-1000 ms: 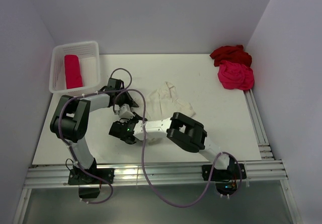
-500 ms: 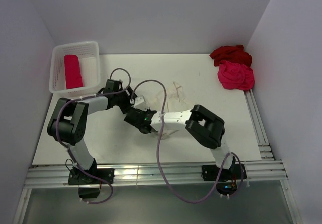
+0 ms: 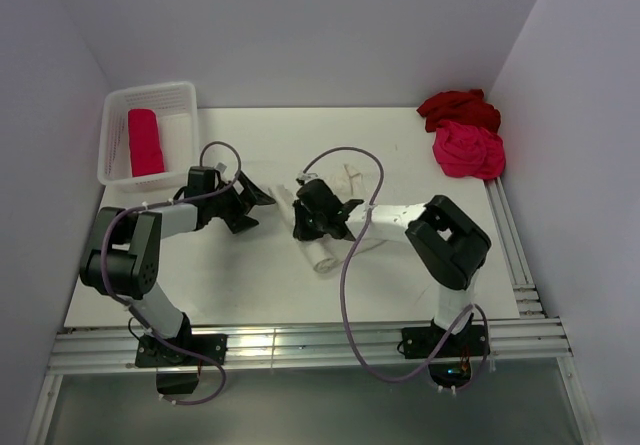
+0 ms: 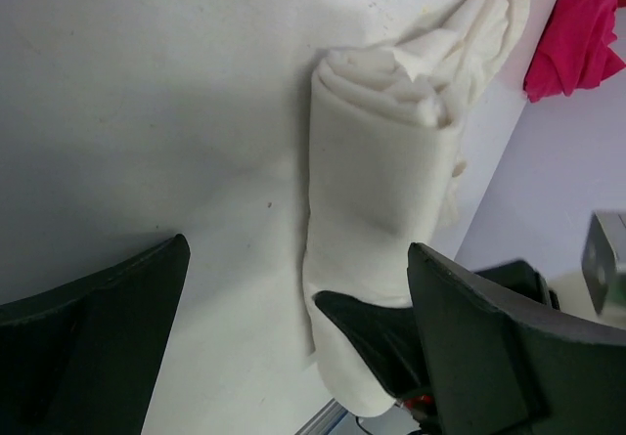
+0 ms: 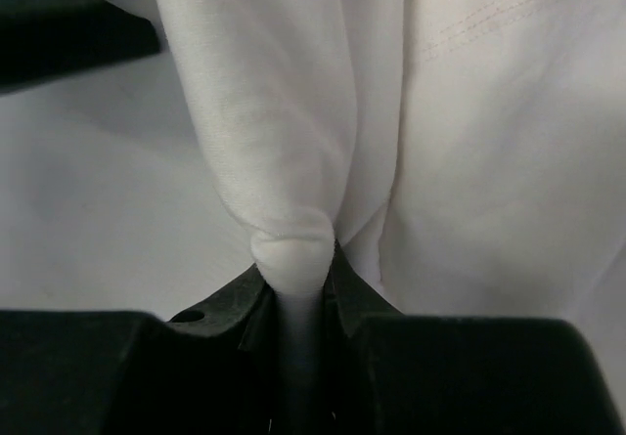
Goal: Roll the t-shirts
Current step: Roll the tshirt
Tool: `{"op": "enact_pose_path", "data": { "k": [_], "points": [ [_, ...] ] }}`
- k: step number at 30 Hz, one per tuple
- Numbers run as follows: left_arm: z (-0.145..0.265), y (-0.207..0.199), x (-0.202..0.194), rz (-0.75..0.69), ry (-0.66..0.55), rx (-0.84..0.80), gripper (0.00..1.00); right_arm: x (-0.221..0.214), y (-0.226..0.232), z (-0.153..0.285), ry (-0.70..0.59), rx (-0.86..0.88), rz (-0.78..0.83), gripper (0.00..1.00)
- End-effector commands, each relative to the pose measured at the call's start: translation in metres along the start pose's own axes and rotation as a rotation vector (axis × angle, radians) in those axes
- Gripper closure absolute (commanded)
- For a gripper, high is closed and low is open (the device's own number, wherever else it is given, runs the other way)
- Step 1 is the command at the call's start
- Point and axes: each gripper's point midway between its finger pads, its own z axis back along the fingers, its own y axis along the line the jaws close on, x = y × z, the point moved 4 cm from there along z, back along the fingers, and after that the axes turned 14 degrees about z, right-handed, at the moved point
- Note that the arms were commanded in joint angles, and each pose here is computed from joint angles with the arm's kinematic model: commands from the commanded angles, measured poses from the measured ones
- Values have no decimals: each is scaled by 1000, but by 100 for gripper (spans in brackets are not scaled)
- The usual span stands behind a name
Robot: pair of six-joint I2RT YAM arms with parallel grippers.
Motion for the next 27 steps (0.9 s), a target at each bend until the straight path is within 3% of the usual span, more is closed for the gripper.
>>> {"op": "enact_pose_path", "data": {
  "k": [1, 8, 12, 27],
  "points": [
    [11, -21, -3, -65, -10, -114, 1, -3, 25, 2, -7, 319, -122, 100],
    [15, -30, -7, -79, -4, -207, 0, -15, 10, -1, 25, 605, -420, 99],
    [13, -26, -8, -83, -2, -234, 0, -23, 13, -3, 52, 699, -493, 98],
    [-6, -2, -23, -107, -24, -241, 1, -30, 18, -14, 127, 819, -747, 98]
  ]
}}
